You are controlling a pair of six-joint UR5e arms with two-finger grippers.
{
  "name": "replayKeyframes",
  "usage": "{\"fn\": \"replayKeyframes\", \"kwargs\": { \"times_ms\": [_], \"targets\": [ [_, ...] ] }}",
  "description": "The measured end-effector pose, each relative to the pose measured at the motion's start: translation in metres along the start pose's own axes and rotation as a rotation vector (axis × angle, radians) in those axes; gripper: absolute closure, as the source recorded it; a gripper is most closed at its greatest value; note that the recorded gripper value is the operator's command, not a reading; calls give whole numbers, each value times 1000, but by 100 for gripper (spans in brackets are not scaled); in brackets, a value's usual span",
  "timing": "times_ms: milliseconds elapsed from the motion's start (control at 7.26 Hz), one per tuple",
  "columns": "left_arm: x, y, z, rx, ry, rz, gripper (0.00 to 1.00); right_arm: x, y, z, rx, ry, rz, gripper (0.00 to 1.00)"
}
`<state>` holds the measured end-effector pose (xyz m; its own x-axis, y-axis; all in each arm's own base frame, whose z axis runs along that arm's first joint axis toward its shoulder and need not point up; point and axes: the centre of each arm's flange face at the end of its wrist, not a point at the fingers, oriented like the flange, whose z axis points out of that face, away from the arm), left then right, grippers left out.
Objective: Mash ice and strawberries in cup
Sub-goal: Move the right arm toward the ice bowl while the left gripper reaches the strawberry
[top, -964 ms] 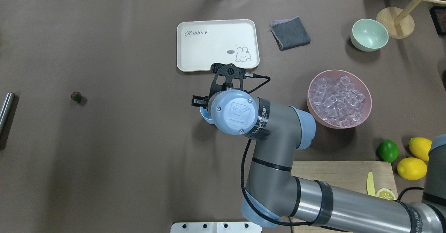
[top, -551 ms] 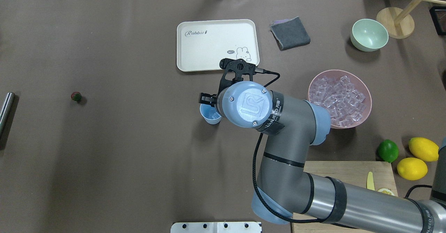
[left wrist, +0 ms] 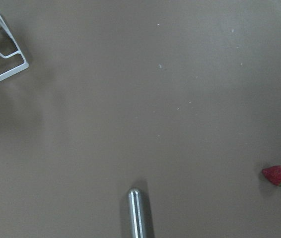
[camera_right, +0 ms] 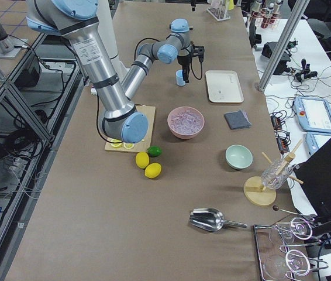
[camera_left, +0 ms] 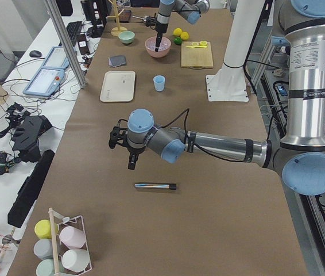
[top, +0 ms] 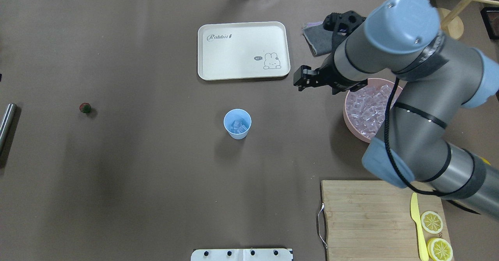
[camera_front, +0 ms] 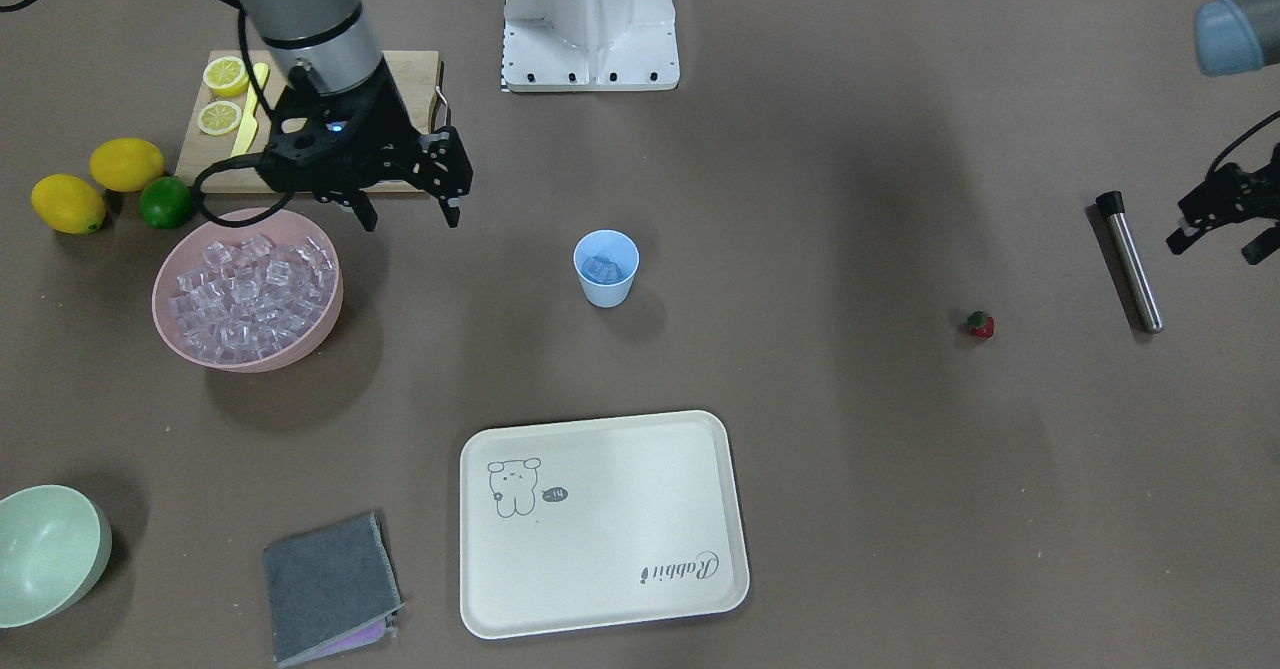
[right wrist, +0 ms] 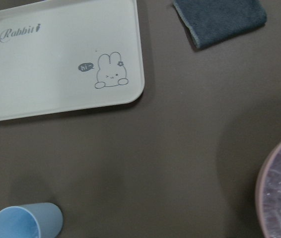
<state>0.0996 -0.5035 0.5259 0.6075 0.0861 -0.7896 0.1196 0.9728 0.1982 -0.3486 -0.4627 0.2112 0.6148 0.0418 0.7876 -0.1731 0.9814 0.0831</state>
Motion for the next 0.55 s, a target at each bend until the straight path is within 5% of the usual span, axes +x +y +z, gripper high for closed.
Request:
{"fn": "replayKeyframes", "kwargs": {
  "times_ms": [551],
  "targets": [
    [129,-1,90,-39,-4,-23,2,145,-40,-25,-76,33,-169,12]
  ]
}}
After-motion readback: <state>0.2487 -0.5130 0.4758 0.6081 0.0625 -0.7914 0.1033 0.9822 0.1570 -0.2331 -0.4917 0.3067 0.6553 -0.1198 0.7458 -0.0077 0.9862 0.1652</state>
